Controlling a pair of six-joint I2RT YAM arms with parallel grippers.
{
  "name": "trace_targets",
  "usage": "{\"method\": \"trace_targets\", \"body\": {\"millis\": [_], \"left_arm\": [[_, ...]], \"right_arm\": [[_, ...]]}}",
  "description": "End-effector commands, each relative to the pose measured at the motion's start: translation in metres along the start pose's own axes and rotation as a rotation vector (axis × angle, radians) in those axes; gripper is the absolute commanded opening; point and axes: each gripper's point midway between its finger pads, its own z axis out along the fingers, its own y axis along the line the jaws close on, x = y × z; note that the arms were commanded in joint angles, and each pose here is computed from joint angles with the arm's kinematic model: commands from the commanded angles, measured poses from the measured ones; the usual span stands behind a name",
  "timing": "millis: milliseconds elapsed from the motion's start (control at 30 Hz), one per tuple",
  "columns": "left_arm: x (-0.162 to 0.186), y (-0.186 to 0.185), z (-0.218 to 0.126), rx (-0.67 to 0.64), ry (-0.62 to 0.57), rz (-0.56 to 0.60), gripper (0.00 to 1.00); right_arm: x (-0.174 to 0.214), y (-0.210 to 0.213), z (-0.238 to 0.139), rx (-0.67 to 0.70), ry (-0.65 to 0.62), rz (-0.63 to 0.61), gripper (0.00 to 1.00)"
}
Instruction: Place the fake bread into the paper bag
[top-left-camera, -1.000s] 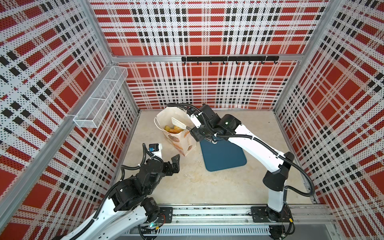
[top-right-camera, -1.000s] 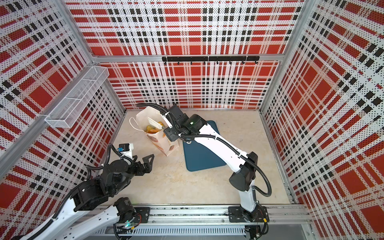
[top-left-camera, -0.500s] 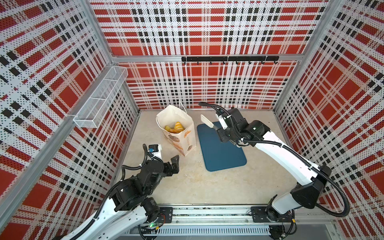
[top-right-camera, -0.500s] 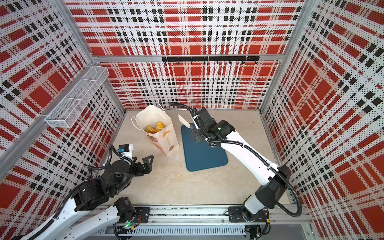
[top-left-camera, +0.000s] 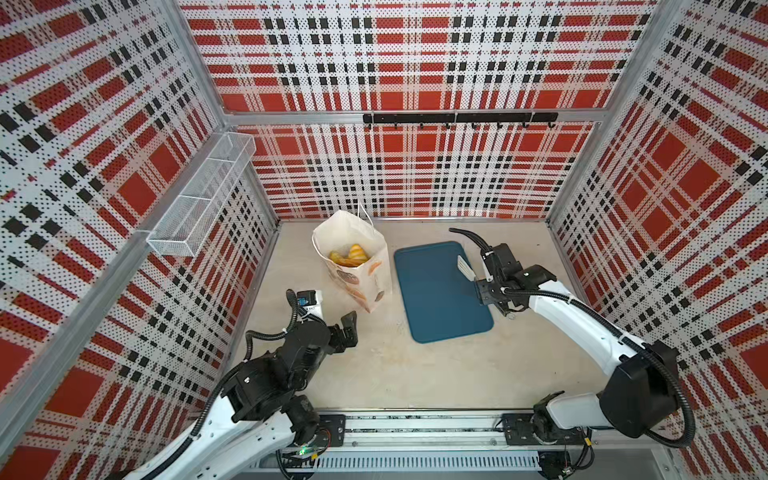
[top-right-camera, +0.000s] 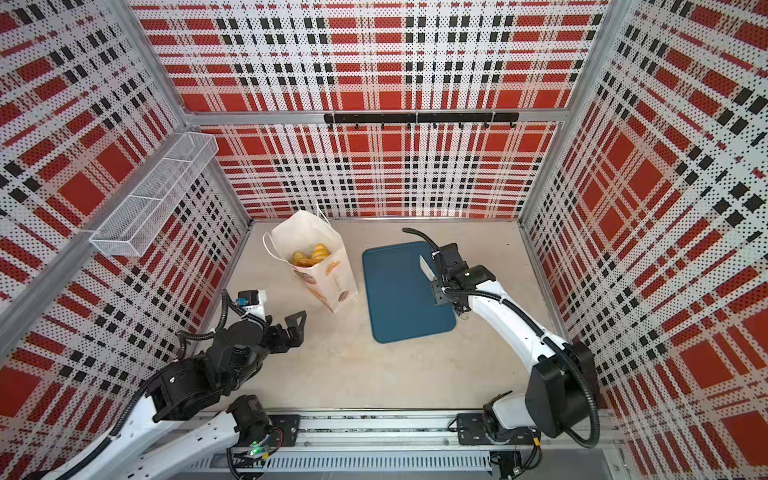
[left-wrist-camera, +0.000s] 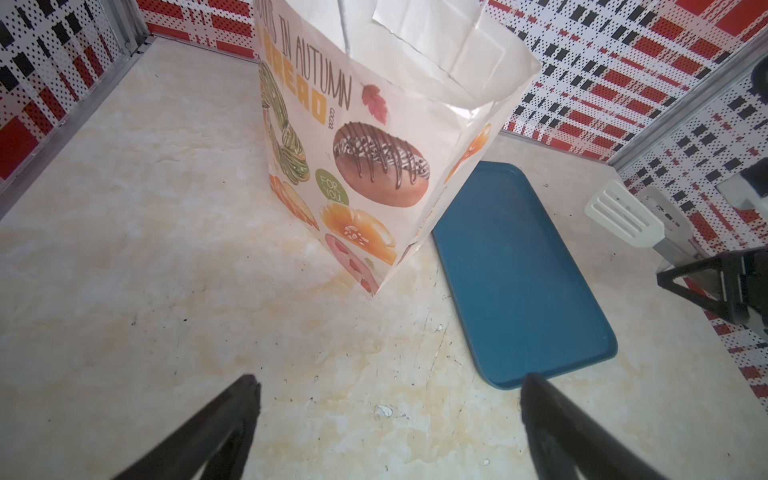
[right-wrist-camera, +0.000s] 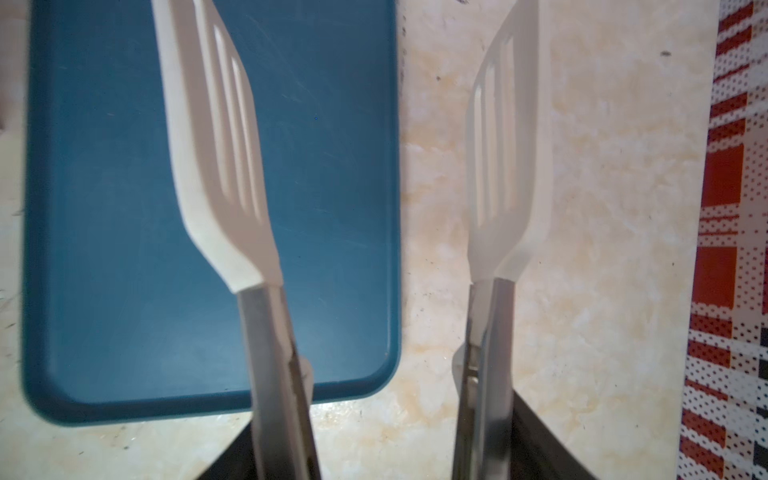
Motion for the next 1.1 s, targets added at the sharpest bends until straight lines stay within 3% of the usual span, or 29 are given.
{"method": "trace_targets", "body": {"millis": [0,333,1067], "left_arm": [[0.004,0.013,0.002,-0.06,-0.002,-0.009,1.0],[0.009,0.015,0.005,-0.068,0.017,-0.012,0.99],[0.019,0.015,0.013,-0.074,0.047,-0.008,0.99]], "right_arm": [[-0.013,-0.018,0.002,0.027,-0.085,0.089,0.67],[0.029,-0.054,0.062,0.065,0.063,0.198,0.66],[0.012,-0.07,0.118,0.099,0.12,0.249,0.67]]}}
